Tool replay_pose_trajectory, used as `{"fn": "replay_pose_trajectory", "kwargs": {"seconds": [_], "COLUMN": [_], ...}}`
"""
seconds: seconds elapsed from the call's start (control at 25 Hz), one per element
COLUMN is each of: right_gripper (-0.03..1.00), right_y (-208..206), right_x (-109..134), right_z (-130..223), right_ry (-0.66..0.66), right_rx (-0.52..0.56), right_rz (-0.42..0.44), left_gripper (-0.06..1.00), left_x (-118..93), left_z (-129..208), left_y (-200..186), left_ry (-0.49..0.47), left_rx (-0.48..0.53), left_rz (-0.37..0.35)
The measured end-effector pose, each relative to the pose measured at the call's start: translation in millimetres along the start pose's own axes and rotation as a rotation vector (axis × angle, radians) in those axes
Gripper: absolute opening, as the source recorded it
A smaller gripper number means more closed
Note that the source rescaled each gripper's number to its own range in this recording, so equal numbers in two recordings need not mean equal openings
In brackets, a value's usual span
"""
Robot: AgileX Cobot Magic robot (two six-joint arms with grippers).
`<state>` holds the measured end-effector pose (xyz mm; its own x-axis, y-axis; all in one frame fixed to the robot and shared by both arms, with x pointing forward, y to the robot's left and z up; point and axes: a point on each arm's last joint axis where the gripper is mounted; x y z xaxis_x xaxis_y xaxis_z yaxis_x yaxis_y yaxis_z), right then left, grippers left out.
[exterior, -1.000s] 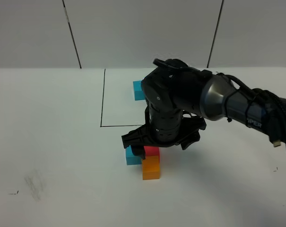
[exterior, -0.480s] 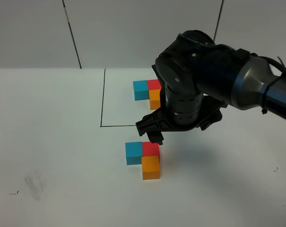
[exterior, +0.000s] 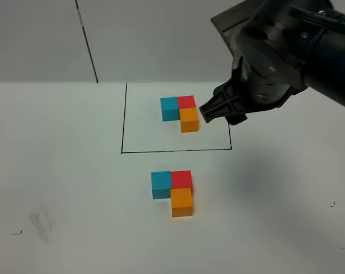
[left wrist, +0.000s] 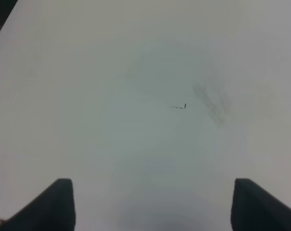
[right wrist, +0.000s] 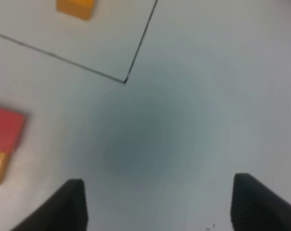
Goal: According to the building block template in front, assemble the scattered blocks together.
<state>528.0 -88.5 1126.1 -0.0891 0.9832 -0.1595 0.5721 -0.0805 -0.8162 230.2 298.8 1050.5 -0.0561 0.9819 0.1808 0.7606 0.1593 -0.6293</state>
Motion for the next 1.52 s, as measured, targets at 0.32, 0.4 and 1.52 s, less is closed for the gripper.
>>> {"fn": "replay_pose_trajectory", "kwargs": {"seconds": [0.32, 0.4, 1.52], "right_gripper": [0.25, 0.25, 0.89], "right_y": [-50, -65, -220], "right_x": [-69, -97, -234], "right_z": [3, 8, 224], "right_ry": [0.039, 0.051, 0.317], "right_rx": [-0.106, -0.138, -0.632], "right_rz": [0.019, 0.040, 0.038], "left_gripper": [0.61, 0.61, 0.61], "left_x": [0, 0, 0], "left_z": [0, 0, 0], "left_y": [0, 0, 0], "left_ry": [0.000, 0.000, 0.000], "left_rx": [0.000, 0.000, 0.000], "left_rz": [0.000, 0.000, 0.000]}}
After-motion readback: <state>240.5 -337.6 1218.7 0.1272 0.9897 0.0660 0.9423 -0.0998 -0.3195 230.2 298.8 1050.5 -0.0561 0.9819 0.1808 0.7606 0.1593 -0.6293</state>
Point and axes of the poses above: a point on each arm's last joint axis where the gripper is mounted, y pointing out along that axis toward the gripper, x along the wrist's bending axis when the last joint is at zero, z = x × y, and after that the axes turned 14 degrees about y, right-handed
